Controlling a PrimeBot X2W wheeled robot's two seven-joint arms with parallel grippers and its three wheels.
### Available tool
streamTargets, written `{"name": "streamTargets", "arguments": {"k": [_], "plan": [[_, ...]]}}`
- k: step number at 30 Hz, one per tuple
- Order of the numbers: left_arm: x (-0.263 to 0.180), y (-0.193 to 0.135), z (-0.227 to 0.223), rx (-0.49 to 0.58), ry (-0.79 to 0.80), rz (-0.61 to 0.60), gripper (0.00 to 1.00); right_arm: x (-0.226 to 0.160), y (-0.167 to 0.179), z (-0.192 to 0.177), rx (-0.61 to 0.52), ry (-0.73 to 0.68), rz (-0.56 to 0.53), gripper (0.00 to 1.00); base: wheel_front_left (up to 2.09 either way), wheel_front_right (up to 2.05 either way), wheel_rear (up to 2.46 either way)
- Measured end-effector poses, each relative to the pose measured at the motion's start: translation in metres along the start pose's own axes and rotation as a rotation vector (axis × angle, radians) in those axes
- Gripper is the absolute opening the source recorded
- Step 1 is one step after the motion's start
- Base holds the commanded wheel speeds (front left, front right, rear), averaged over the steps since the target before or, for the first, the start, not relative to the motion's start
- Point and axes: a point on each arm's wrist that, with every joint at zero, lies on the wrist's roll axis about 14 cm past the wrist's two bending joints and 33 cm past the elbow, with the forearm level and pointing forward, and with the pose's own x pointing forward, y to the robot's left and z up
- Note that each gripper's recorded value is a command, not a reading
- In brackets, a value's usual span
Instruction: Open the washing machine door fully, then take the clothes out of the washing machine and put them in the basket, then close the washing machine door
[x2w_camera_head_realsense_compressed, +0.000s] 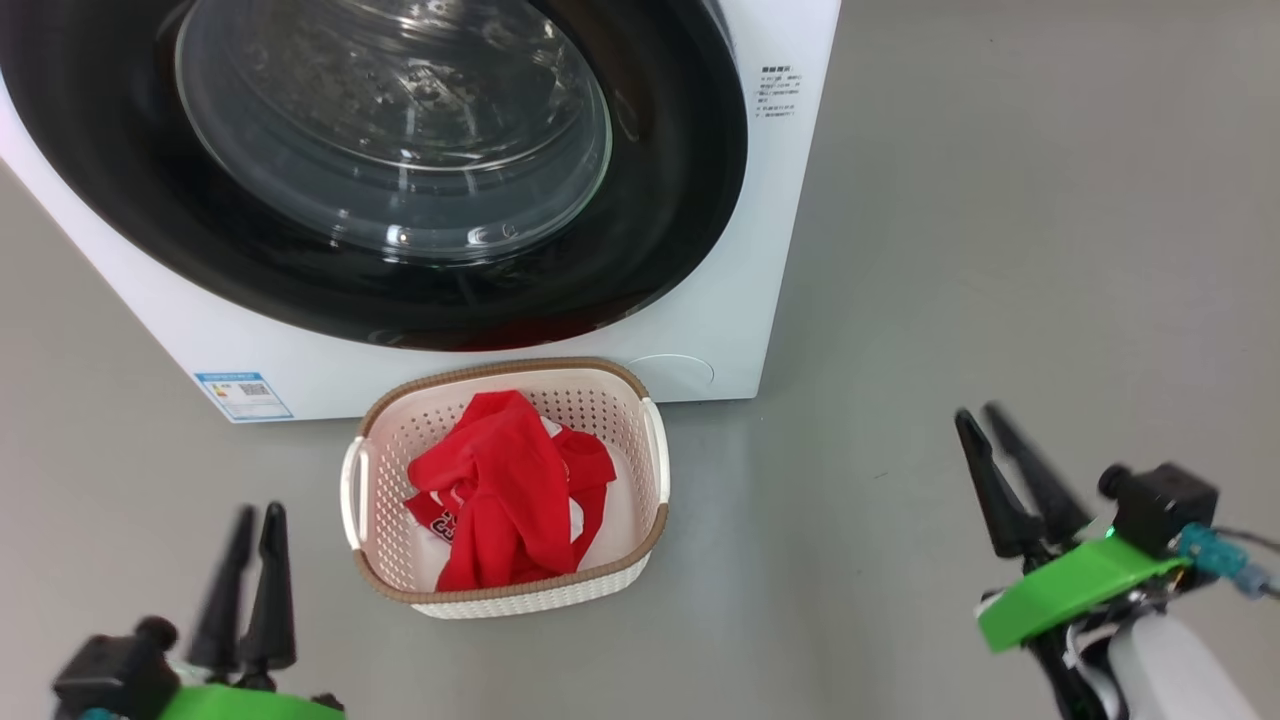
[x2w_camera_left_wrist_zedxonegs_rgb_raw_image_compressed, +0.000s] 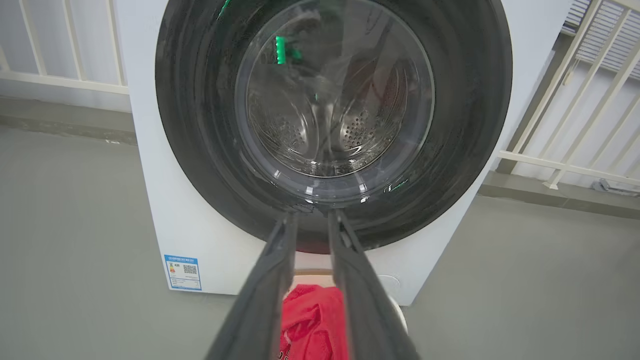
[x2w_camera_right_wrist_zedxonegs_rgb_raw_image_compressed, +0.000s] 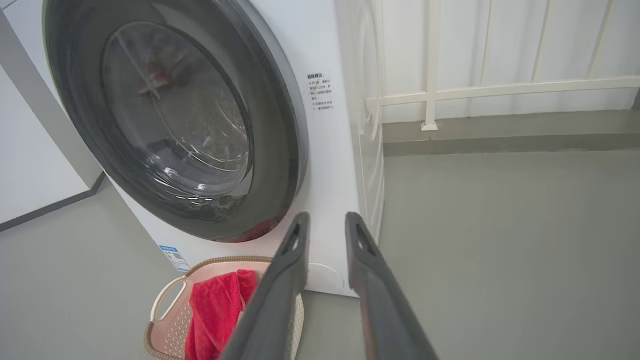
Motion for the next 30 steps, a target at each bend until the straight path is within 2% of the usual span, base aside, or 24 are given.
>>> {"name": "streamTargets", "arguments": {"k": [4, 30], "plan": [[-0.006, 0.000, -0.013, -0.038, 0.042, 0.017, 0.00, -0.010, 0.000, -0.018, 0.037, 0.053, -0.020, 0.00, 0.00, 0.00, 0.00], [-0.012, 0.014, -0.018, -0.290, 0.073, 0.103, 0.00, -0.012, -0.008, -0.015, 0.310, 0.046, -0.100, 0.00, 0.00, 0.00, 0.00]]}}
